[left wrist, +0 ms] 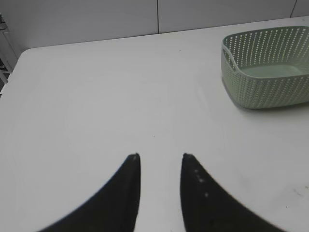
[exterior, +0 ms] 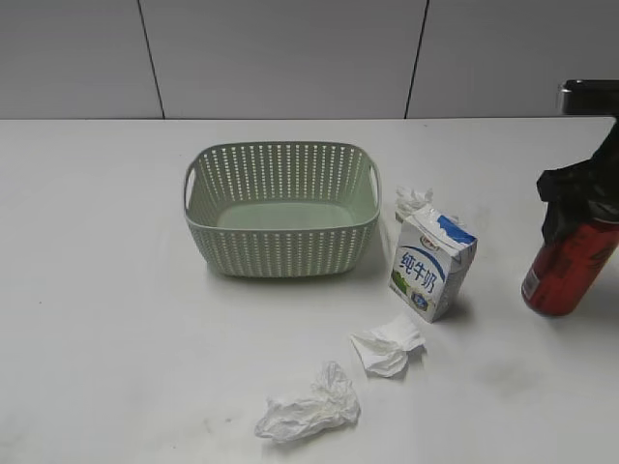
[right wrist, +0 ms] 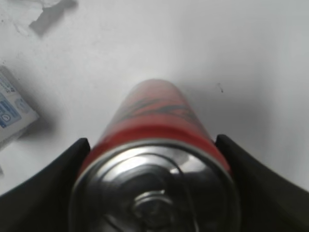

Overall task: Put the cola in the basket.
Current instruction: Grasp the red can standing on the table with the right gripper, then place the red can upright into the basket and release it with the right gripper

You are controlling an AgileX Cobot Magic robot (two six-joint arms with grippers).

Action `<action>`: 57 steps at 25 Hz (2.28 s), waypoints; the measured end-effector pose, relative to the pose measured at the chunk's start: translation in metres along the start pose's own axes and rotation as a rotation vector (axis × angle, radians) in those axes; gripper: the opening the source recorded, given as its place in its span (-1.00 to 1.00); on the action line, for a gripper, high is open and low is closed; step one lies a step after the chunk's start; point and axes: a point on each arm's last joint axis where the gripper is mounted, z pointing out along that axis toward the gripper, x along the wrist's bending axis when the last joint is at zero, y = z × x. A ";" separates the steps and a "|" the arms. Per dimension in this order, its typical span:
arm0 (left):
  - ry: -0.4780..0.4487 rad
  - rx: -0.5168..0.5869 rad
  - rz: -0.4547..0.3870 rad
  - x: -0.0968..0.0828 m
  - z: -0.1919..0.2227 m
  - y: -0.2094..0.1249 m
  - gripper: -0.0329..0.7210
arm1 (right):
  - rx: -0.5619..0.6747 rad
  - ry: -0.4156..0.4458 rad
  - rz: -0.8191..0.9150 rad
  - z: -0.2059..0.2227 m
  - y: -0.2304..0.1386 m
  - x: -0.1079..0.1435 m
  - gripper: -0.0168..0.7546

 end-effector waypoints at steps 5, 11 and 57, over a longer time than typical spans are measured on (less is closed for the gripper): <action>0.000 0.000 0.000 0.000 0.000 0.000 -0.31 | 0.058 -0.009 0.007 0.000 -0.005 -0.001 0.40; 0.000 0.000 0.000 0.000 0.000 0.000 -0.31 | 0.059 -0.011 0.006 -0.001 -0.005 -0.001 0.39; 0.000 0.000 0.000 0.000 0.000 0.000 -0.31 | -0.062 0.291 -0.586 -0.005 0.061 0.304 0.38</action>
